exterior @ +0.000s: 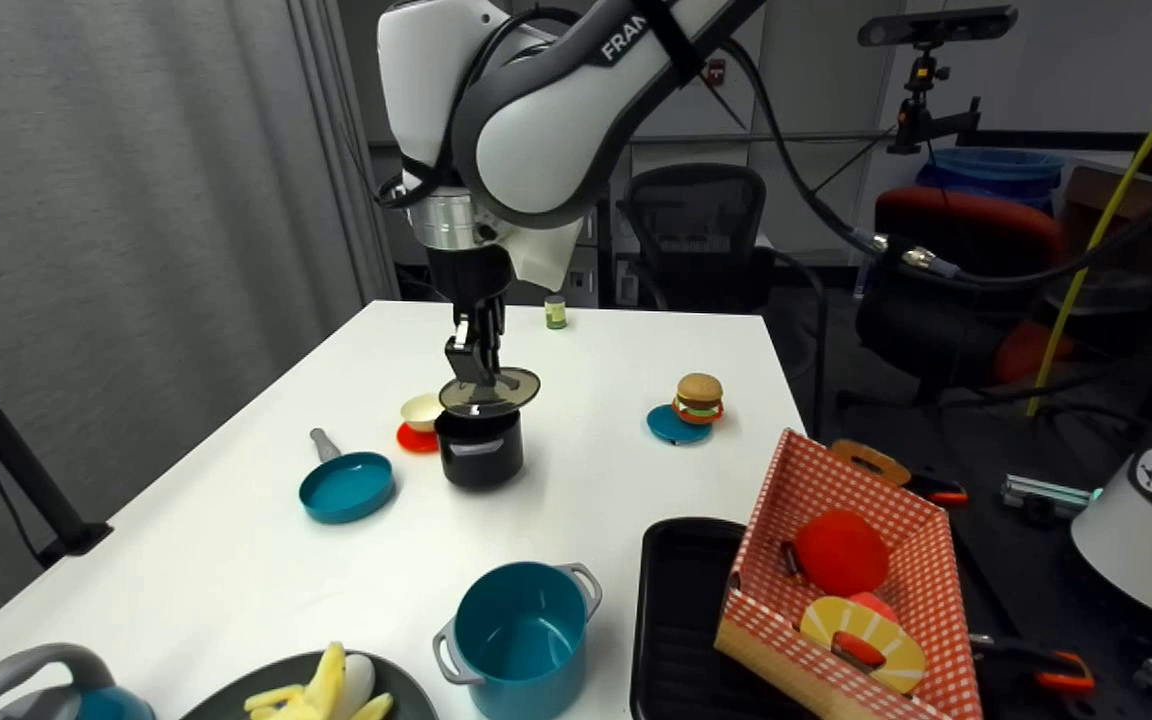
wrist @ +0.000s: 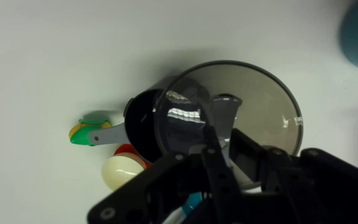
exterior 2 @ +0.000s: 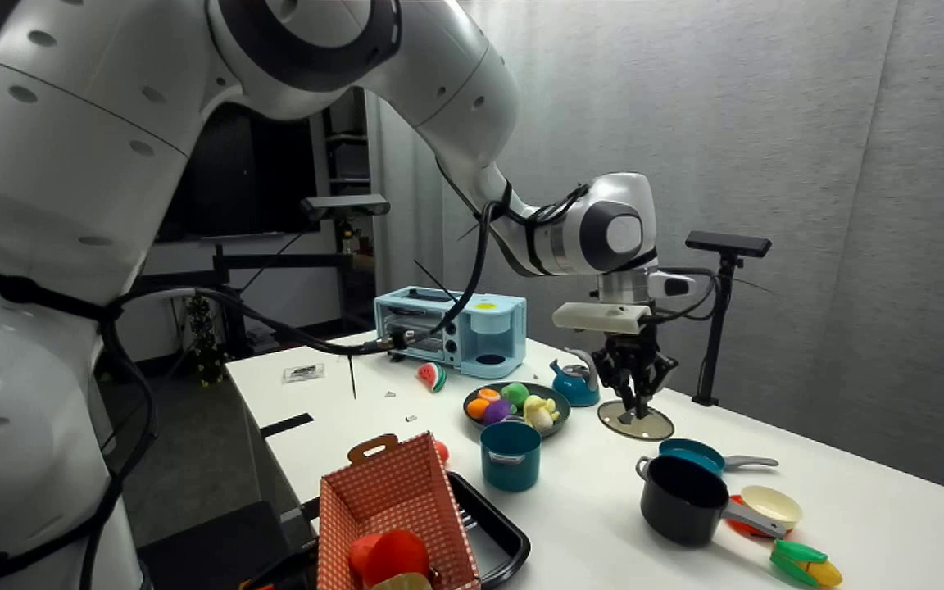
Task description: Take the lid from the black pot and put it on the blue pot
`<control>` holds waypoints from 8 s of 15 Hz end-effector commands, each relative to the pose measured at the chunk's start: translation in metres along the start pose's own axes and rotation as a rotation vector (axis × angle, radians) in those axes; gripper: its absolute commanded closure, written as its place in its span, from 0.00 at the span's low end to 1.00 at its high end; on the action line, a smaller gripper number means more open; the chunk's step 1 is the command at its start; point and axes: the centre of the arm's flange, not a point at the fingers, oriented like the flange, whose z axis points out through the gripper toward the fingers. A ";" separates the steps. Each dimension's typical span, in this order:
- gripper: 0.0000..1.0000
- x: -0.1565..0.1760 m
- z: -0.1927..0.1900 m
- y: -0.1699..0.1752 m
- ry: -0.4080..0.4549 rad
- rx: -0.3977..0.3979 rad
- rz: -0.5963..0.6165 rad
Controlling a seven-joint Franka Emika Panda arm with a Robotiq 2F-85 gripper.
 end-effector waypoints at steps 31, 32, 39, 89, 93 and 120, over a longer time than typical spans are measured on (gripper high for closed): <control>0.96 -0.065 0.011 -0.224 -0.038 0.080 -0.346; 0.96 -0.060 0.014 -0.223 -0.027 0.085 -0.341; 0.96 -0.047 0.037 -0.216 -0.008 0.093 -0.296; 0.00 -0.059 0.054 -0.193 -0.112 0.053 -0.256; 0.00 -0.066 0.018 -0.177 -0.070 0.068 -0.231; 0.00 -0.316 -0.057 -0.003 -0.190 -0.010 0.228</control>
